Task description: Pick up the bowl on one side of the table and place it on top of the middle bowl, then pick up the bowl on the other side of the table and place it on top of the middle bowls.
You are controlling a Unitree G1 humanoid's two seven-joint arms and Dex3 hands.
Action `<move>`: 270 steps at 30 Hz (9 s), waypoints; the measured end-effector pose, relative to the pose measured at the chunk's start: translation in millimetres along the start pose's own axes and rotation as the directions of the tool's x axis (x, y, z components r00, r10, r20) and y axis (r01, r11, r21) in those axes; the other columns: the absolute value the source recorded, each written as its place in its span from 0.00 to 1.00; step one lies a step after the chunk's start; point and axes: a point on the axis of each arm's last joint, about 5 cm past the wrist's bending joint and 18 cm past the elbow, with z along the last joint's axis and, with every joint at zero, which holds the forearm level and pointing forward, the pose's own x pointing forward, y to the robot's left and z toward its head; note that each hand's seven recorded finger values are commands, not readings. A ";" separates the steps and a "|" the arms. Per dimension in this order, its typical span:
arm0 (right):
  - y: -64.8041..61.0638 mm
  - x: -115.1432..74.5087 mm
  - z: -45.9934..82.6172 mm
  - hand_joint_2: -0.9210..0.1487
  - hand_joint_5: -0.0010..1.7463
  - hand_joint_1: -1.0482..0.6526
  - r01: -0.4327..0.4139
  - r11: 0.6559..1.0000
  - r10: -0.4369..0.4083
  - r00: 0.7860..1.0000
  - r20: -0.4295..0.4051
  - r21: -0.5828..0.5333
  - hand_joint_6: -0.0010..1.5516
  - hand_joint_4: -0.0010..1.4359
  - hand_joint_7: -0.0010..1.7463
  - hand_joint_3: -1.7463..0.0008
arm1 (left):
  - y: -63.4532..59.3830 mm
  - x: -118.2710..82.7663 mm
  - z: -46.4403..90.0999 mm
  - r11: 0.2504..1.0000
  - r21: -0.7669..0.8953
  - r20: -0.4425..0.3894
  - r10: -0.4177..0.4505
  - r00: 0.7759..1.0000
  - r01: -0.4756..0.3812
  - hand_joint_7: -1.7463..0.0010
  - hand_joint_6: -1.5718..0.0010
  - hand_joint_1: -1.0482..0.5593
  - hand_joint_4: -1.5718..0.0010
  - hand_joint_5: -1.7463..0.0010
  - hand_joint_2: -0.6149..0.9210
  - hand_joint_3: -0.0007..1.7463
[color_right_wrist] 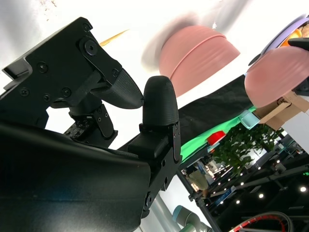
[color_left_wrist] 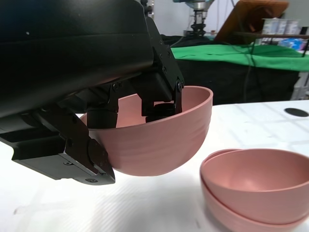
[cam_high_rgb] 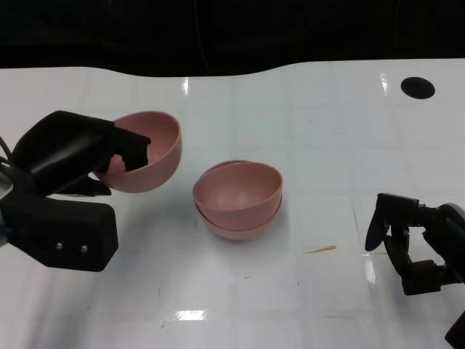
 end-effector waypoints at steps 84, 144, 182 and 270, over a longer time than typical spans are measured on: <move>7.3 8.9 -1.3 0.52 1.00 0.61 0.013 1.000 -0.012 1.000 -0.003 0.024 0.45 0.63 0.96 0.11 | -8.5 69.0 44.0 0.988 0.040 0.313 -0.154 0.937 0.148 0.00 0.64 0.70 0.54 0.00 0.99 0.01; 4.3 11.7 1.2 0.50 1.00 0.60 0.028 1.000 -0.028 1.000 0.012 0.009 0.44 0.63 0.98 0.14 | -33.7 76.2 43.4 0.965 0.072 0.284 -0.263 0.922 0.253 0.33 0.49 0.68 0.57 0.00 0.99 0.00; 4.2 11.6 1.0 0.50 1.00 0.60 0.029 1.000 -0.029 1.000 0.009 0.008 0.43 0.63 0.98 0.14 | -35.8 78.8 47.2 0.964 0.111 0.309 -0.265 0.913 0.242 1.00 0.29 0.21 0.27 0.94 1.00 0.24; 0.5 5.5 -2.4 0.52 1.00 0.61 0.019 1.000 -0.019 1.000 -0.010 -0.003 0.43 0.63 0.98 0.11 | -32.2 -1.8 6.9 0.703 -0.708 0.238 0.156 0.959 0.061 0.98 0.54 0.48 0.44 0.97 0.98 0.20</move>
